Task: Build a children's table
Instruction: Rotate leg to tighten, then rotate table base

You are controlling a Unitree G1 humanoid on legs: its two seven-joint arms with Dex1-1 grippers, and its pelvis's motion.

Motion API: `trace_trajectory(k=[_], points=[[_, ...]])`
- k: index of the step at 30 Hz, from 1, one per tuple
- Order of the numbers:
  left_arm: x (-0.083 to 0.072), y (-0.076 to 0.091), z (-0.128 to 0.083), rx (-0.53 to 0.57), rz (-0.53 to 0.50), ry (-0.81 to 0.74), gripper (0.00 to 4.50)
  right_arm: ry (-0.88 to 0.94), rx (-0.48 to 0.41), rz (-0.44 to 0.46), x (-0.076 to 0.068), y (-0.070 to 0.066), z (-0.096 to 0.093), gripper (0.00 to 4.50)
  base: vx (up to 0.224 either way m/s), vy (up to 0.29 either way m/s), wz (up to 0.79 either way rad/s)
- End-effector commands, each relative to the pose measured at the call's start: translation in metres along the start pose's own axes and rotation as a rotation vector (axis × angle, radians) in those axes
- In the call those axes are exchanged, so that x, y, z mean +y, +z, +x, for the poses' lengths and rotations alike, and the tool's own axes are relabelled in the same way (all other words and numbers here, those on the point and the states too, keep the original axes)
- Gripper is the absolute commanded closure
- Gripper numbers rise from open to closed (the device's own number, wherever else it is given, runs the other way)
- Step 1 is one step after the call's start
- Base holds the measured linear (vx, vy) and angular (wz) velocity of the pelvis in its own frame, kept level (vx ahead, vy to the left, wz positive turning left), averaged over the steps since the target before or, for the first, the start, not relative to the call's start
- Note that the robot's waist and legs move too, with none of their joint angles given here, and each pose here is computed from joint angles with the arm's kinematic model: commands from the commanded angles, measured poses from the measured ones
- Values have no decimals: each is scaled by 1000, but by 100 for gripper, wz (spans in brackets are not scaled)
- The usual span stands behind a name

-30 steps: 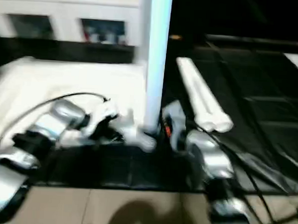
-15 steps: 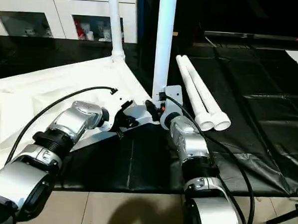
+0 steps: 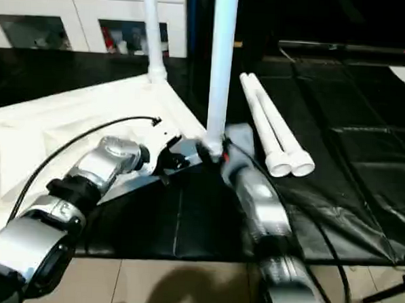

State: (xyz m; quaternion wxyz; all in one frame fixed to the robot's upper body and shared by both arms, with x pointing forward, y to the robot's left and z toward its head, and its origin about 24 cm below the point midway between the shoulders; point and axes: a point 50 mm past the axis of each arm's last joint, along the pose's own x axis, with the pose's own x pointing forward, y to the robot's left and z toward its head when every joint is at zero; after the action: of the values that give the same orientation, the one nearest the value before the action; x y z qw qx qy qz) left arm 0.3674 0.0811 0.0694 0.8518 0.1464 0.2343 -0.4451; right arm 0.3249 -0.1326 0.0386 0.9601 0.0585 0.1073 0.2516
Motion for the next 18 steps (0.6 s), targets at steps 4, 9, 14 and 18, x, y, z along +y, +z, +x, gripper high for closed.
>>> trace_trajectory(k=[4, 9, 14, 18], points=[[6, 34, -6, -145, 84, 36, 359, 66, -33, 25, 5, 2, -21, 0, 0, 0, 0], [16, 43, -21, -213, 85, 85, 359, 106, -21, 32, 15, -1, -29, 0, 0, 0, 0], [40, 43, -65, -199, 84, 222, 359, 147, 28, 2, 25, -4, -22, 0, 0, 0, 0], [60, 24, -108, -79, 119, 348, 386, 169, 54, -14, 30, -3, -14, 0, 0, 0, 0]])
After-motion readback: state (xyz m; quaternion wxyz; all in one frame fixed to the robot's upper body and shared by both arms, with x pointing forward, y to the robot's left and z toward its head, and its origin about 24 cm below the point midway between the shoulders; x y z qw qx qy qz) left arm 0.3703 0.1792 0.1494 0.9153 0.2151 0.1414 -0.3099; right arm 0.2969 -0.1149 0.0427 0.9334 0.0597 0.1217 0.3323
